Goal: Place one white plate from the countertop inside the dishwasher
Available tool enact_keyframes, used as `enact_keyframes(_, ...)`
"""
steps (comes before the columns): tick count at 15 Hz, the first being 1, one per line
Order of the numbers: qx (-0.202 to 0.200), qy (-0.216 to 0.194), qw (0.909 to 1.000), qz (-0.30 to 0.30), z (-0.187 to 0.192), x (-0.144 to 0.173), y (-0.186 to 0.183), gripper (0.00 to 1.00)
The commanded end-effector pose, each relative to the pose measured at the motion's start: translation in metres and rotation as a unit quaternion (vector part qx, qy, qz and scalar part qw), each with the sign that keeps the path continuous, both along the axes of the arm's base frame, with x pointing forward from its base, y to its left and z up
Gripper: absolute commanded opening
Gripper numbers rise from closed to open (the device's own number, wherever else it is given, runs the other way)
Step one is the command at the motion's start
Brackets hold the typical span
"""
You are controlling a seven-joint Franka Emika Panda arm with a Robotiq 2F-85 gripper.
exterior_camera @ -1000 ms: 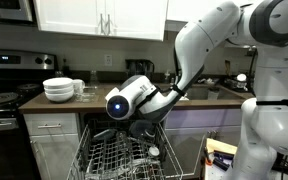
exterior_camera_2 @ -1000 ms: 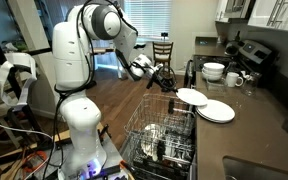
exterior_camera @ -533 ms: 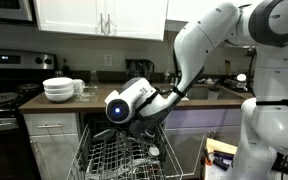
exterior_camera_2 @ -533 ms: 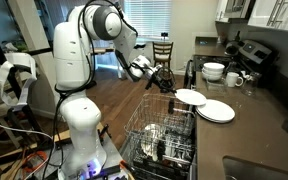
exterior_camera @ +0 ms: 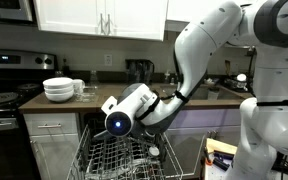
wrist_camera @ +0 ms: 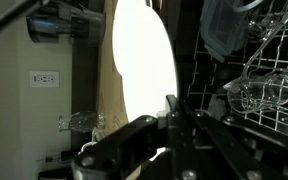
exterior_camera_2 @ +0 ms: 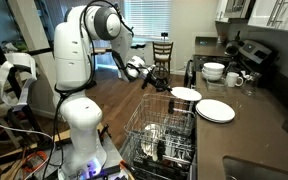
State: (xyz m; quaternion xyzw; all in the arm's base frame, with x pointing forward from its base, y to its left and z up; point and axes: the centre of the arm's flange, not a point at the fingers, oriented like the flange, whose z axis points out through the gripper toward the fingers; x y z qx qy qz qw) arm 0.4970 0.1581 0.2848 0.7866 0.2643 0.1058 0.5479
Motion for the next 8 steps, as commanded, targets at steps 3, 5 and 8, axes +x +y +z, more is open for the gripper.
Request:
enact_keyframes(3,-0.042,-0.019,0.9989,0.012,0.000,-0.012,0.018,0.02)
enact_keyframes(5,-0.025,-0.006,0.9992,0.029,0.000,-0.017,0.026,0.02)
enact_keyframes(8,0.012,0.013,0.9976,0.067,0.001,-0.027,0.040,0.02)
